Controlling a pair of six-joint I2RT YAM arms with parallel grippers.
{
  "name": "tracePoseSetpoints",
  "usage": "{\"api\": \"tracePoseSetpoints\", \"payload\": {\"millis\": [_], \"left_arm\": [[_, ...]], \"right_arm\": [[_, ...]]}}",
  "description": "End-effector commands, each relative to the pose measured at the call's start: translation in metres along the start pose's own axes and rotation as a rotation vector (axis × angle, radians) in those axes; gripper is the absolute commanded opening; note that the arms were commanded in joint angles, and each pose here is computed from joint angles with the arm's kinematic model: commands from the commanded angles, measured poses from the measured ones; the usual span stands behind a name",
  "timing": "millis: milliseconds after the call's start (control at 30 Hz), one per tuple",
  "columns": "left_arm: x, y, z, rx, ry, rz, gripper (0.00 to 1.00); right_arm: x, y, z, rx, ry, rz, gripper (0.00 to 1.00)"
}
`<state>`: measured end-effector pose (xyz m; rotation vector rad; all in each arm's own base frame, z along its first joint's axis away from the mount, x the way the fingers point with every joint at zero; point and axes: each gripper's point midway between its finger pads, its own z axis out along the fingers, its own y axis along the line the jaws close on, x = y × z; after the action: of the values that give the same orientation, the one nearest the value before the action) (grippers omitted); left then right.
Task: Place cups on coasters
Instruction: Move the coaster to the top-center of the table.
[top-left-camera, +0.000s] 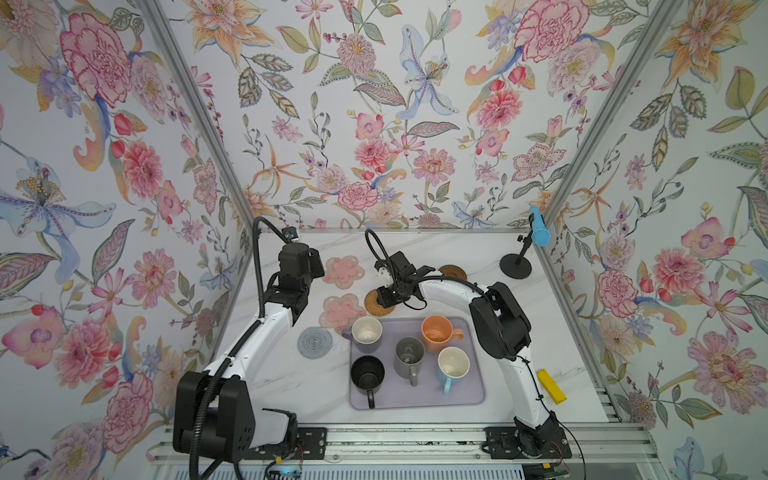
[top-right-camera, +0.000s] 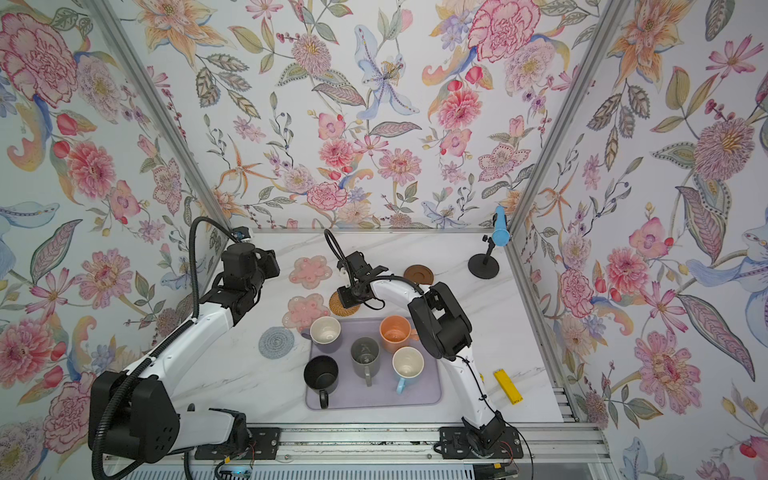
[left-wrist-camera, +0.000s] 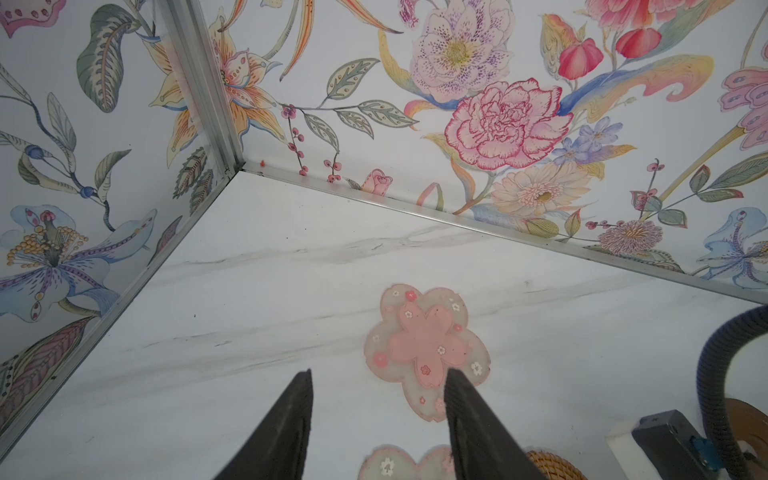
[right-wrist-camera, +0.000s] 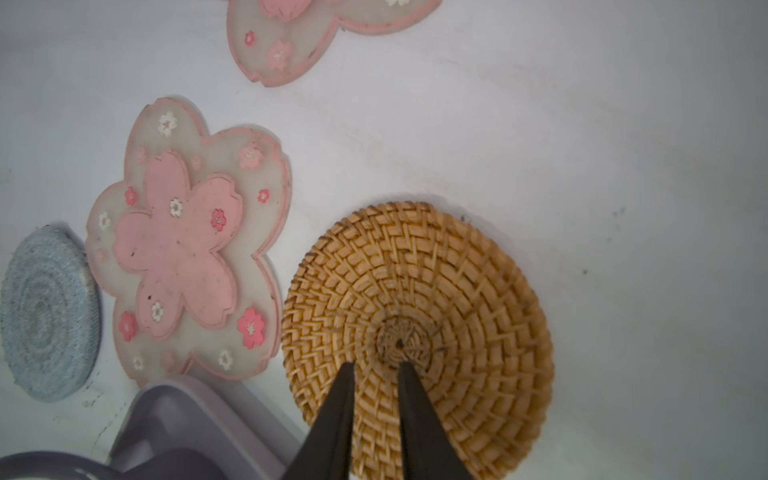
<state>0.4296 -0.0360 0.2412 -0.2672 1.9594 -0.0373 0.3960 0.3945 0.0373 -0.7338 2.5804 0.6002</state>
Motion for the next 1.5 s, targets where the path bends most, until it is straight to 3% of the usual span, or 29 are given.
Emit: {"api": "tracePoseSetpoints", "payload": {"millis": [0, 200, 433, 467, 867, 1467], "left_arm": [[0.0, 0.005, -0.007, -0.028, -0.002, 0.03, 0.54], [-0.001, 0.009, -0.008, -0.045, -0.003, 0.034, 0.54], [-0.004, 0.009, -0.009, -0.041, -0.007, 0.032, 0.54], [-0.005, 0.008, -0.01, -0.039, -0.008, 0.032, 0.54], [-0.003, 0.006, -0.005, -0.033, 0.002, 0.02, 0.54], [-0.004, 0.003, 0.001, -0.033, 0.005, 0.008, 0.54]], "right_arm": [[0.012, -0.017, 0.015, 0.07, 0.047, 0.025, 0.23], [0.018, -0.027, 0.022, 0.103, 0.068, 0.03, 0.23], [0.015, -0.069, 0.024, 0.188, 0.089, 0.121, 0.22], [0.011, -0.089, 0.019, 0.209, 0.078, 0.151, 0.23], [-0.009, -0.161, -0.012, 0.304, 0.011, 0.229, 0.23], [0.015, -0.207, -0.045, 0.393, 0.03, 0.282, 0.23]]}}
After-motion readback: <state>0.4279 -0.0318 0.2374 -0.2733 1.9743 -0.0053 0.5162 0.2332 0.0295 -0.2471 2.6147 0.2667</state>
